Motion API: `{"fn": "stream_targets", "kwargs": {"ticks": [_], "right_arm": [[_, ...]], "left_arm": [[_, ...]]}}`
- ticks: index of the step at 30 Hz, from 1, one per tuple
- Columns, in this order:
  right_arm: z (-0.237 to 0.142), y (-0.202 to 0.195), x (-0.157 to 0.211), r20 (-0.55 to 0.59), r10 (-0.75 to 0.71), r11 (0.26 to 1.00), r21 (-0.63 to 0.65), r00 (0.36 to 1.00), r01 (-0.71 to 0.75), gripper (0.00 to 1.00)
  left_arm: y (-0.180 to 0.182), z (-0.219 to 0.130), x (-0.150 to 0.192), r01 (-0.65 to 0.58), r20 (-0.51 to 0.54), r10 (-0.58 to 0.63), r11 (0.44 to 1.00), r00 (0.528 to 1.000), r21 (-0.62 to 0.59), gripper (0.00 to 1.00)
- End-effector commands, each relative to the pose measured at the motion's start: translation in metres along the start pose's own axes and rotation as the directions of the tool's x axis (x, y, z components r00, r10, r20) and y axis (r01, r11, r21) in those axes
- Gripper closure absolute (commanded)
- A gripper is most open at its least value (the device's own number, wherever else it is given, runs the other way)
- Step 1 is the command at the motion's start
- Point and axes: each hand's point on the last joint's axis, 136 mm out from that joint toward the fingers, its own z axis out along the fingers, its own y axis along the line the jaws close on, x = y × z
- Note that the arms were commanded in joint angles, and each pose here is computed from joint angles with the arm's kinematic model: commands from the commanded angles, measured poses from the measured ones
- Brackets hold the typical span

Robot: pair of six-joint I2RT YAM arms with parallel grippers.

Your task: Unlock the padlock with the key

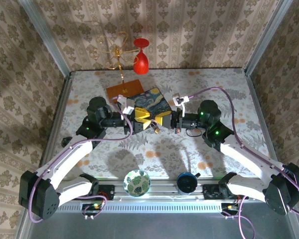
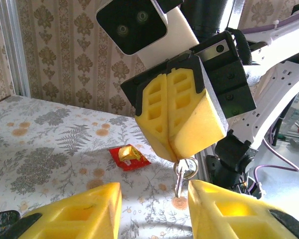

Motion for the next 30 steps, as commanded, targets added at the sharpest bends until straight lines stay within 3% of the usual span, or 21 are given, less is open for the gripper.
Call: {"fn": "stream_targets", "kwargs": {"ticks": [1, 11, 23, 25, 30], "right_arm": [[-0.001, 0.016, -0.013, 0.021, -0.050, 0.998, -0.025, 0.999, 0.050, 1.00], [-0.001, 0.019, -0.013, 0.020, -0.056, 0.998, -0.026, 0.998, 0.057, 1.00], [0.001, 0.017, -0.012, 0.014, -0.056, 0.998, -0.020, 0.998, 0.056, 1.00], [0.001, 0.016, -0.011, 0.014, -0.054, 0.998, -0.016, 0.998, 0.054, 1.00], [0.001, 0.016, -0.012, 0.018, -0.056, 0.998, -0.007, 0.998, 0.056, 1.00]], "left_arm": [[-0.011, 0.000, -0.005, -0.015, 0.003, 0.015, 0.999, 1.000, 0.049, 0.60], [-0.017, 0.008, -0.003, -0.019, -0.008, 0.019, 0.996, 1.000, 0.092, 0.65], [-0.020, 0.010, -0.005, -0.038, -0.003, 0.039, 0.993, 0.999, 0.108, 0.87], [-0.022, 0.011, -0.004, -0.040, -0.006, 0.041, 0.992, 0.999, 0.117, 1.00], [-0.024, 0.010, -0.002, -0.051, -0.018, 0.053, 0.992, 0.998, 0.112, 1.00]]}}
